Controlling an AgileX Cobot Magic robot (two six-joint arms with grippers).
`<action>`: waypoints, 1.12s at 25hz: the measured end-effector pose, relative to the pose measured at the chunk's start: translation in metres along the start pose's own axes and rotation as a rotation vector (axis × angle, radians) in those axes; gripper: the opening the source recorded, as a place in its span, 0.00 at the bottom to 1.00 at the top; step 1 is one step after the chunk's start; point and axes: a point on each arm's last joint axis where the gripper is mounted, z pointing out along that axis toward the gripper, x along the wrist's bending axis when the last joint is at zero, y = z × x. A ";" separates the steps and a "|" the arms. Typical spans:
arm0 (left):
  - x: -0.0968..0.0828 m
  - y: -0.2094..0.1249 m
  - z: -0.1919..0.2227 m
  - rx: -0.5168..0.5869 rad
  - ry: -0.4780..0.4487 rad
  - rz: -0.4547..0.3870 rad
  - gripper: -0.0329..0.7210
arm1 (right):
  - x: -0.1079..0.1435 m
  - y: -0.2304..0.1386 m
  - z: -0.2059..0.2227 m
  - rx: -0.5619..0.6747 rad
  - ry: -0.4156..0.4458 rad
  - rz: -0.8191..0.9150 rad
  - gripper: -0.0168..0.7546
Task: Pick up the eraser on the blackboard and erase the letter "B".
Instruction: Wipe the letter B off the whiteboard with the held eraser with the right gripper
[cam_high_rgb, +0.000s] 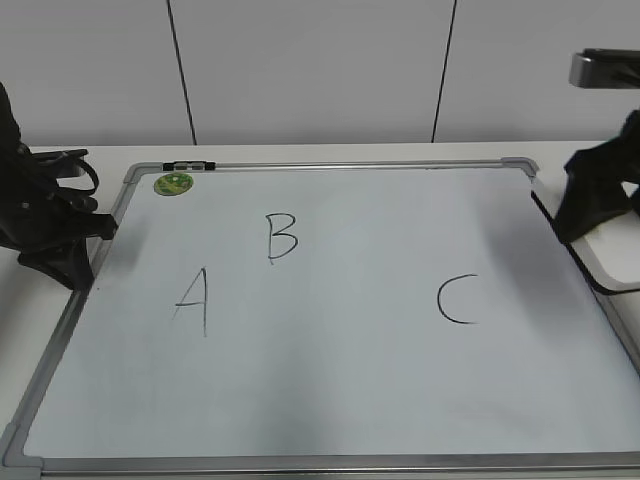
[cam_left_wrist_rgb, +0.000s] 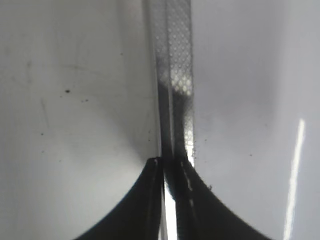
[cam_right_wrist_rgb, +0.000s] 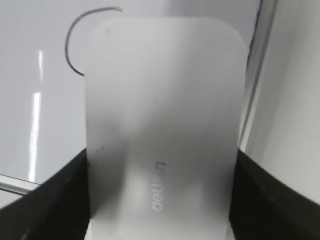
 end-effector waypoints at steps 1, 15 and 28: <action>0.000 0.000 0.000 0.000 0.000 0.000 0.09 | 0.006 0.005 -0.003 -0.008 0.004 -0.021 0.72; -0.001 0.000 0.000 0.002 -0.006 -0.005 0.09 | 0.117 0.090 0.047 0.070 0.076 -0.286 0.72; 0.000 0.000 0.000 0.005 -0.017 -0.017 0.09 | 0.177 0.155 0.131 0.003 0.063 -0.385 0.72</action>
